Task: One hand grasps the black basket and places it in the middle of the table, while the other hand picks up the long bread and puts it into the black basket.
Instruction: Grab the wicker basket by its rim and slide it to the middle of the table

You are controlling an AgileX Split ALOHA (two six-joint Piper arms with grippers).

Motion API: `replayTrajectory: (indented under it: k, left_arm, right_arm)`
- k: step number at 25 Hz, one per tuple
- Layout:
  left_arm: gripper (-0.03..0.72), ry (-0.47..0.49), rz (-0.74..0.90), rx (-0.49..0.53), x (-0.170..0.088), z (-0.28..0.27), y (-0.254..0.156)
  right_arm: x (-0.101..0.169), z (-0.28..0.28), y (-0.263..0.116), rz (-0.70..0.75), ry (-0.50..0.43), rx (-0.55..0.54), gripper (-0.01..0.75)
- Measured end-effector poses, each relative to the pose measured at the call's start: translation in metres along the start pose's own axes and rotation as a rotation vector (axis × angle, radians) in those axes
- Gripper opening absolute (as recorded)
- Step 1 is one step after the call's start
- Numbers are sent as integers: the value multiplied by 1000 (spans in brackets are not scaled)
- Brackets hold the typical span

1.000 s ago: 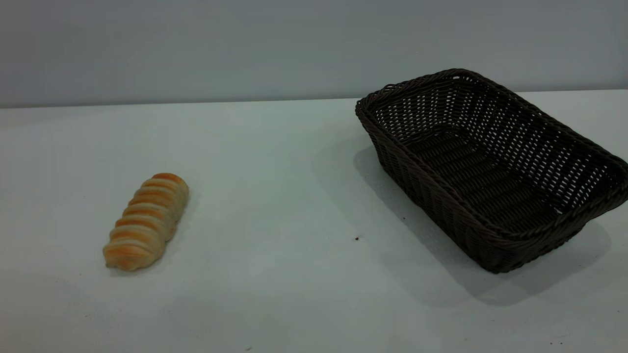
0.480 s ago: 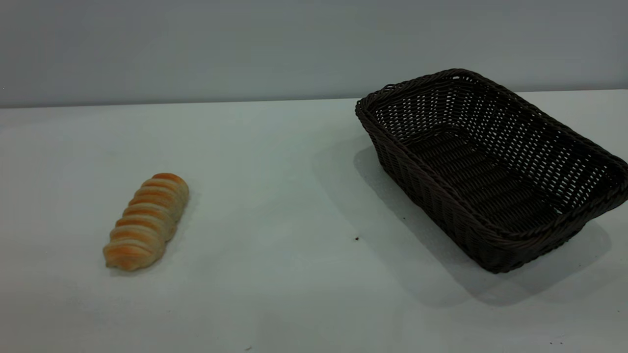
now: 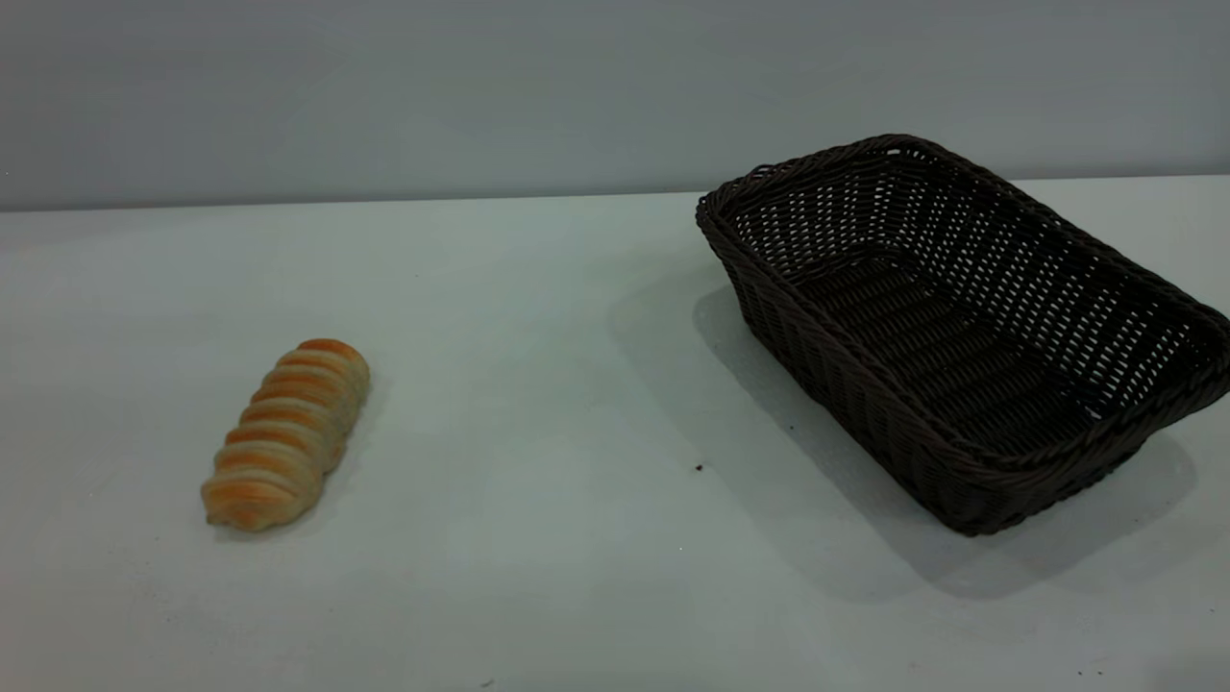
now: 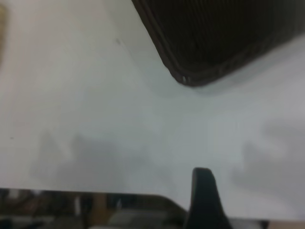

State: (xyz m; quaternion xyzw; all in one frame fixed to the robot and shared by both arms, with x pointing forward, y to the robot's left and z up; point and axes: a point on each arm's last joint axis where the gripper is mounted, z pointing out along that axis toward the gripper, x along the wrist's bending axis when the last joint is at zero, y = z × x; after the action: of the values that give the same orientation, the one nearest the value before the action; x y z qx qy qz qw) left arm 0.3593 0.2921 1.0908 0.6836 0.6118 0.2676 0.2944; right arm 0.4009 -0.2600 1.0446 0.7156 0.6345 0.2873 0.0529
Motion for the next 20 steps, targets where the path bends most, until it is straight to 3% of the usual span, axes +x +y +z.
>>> replayTrajectory:
  k: [5,9,20]
  left_arm:
    - [582,-1,3,23,0,7,2]
    - [582,-1,3,21,0,7,2]
    - [582,0,3,19,0,7,2]
  right_arm:
    - [-13,66,19,191,-75,134,550]
    - [-20,107,24,356,-87,173,550]
    - [-39,182,38,622,-132,180,550]
